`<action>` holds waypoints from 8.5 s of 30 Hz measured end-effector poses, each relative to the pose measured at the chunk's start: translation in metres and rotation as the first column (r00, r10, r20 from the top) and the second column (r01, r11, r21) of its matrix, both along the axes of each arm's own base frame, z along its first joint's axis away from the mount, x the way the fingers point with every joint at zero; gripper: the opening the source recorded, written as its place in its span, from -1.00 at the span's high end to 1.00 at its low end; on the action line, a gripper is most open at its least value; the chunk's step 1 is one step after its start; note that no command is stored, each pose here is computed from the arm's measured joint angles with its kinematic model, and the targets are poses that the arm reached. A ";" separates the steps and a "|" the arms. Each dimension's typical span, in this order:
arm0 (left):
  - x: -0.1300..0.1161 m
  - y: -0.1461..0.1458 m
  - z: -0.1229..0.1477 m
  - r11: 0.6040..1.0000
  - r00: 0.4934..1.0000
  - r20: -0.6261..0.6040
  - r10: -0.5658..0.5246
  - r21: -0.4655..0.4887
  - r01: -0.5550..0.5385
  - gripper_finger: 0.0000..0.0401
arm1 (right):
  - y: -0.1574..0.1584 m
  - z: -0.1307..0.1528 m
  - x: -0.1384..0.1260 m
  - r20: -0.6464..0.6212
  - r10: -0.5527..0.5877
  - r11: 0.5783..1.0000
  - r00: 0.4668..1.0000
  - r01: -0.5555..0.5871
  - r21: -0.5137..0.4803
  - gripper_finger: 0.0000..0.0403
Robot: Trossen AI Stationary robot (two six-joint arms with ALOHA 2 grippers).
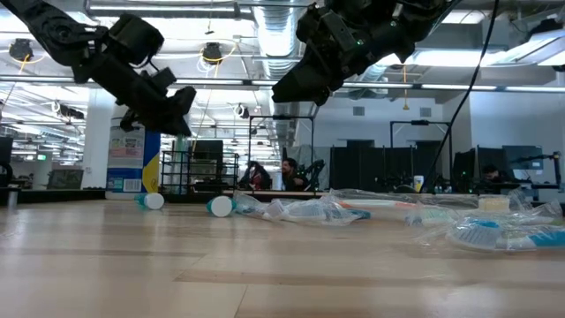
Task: Pick & Place toothbrushing station
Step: Put the top green toothbrush into the black wire organizer, then put the top purple toothbrush into the black wire organizer
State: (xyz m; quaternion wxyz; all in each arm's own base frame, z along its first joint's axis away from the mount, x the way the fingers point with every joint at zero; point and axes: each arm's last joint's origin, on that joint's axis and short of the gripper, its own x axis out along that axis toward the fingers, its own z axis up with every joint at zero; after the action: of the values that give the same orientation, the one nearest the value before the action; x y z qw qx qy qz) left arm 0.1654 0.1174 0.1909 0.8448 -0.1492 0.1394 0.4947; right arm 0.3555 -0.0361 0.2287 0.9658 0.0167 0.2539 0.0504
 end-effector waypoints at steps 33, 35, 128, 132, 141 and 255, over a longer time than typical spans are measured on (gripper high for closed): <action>-0.011 -0.003 0.010 0.999 1.000 0.011 0.026 0.021 -0.026 0.71 | 0.000 0.000 0.000 -0.001 0.000 1.000 1.000 0.000 0.000 0.36; -0.011 -0.003 0.010 0.999 1.000 0.010 0.025 0.021 -0.025 0.69 | 0.000 0.000 0.000 0.000 0.000 1.000 1.000 0.000 0.000 0.36; 0.010 -0.089 0.044 0.785 0.758 0.206 -0.619 0.135 0.605 0.21 | -0.072 -0.073 -0.034 -0.643 -0.162 0.870 0.749 -0.199 -0.451 0.26; 0.010 -0.090 0.044 0.781 0.753 0.206 -0.625 0.136 0.610 0.21 | -0.072 -0.073 -0.034 -0.643 -0.150 0.863 0.751 -0.217 -0.456 0.28; 0.010 -0.090 0.044 0.780 0.753 0.207 -0.625 0.136 0.610 0.21 | -0.074 -0.080 -0.037 -0.685 -0.137 0.871 0.716 -0.242 -0.427 0.34; 0.011 -0.093 0.044 0.768 0.739 0.212 -0.640 0.140 0.625 0.21 | -0.051 -0.098 0.000 -0.699 0.003 0.863 0.715 -0.355 -0.360 0.78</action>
State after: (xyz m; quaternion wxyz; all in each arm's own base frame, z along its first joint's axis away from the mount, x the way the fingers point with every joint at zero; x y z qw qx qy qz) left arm 0.1762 0.0240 0.2352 0.9769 -0.1285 0.0606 0.1600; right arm 0.3560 -0.0869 0.1312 0.7699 -0.2260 0.5921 0.0743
